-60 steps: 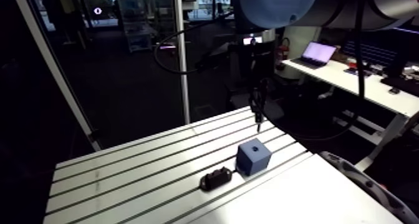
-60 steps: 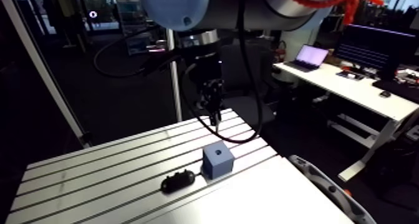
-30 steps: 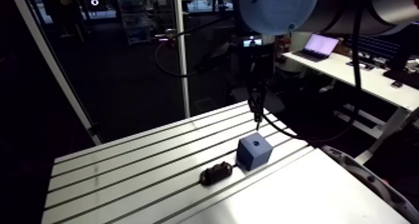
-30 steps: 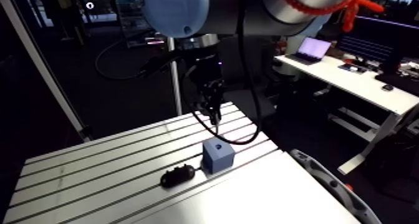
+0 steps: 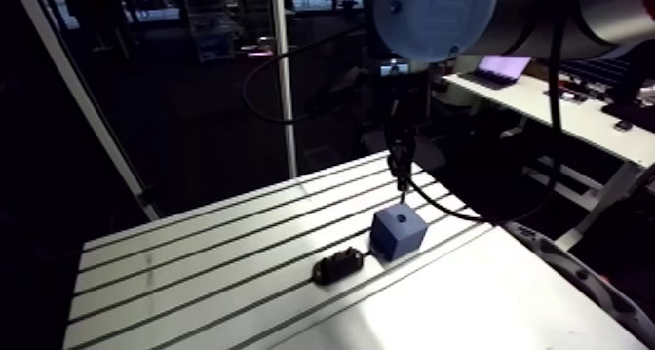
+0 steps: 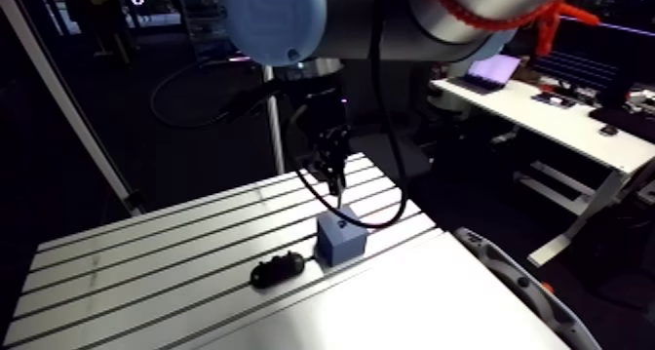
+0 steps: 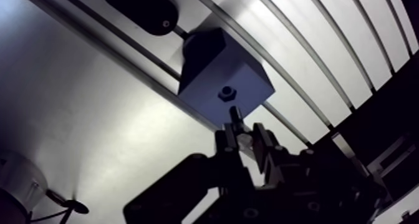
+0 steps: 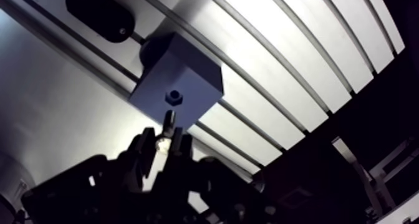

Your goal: Pick up the M10 bolt and insert it into the hex recess until seated.

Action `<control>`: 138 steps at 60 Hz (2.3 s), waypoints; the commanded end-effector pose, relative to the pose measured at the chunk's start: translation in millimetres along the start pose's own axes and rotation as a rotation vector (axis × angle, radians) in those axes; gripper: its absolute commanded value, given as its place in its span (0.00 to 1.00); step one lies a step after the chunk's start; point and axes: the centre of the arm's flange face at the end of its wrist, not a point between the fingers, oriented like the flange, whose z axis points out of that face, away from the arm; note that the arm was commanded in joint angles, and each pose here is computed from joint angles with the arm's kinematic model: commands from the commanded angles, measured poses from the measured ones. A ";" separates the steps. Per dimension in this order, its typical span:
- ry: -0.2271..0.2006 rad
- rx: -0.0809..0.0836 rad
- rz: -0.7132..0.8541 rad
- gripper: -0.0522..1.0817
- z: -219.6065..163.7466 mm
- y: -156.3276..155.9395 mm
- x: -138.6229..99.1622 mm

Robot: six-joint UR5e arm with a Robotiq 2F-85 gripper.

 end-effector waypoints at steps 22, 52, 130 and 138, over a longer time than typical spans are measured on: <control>-0.021 0.009 -0.008 0.94 14.6 0.5 1.7; -0.047 0.017 -0.018 0.94 22.0 -2.1 0.2; -0.048 0.027 -0.019 0.94 31.2 4.4 6.7; -0.046 0.027 -0.016 0.94 31.2 4.2 6.9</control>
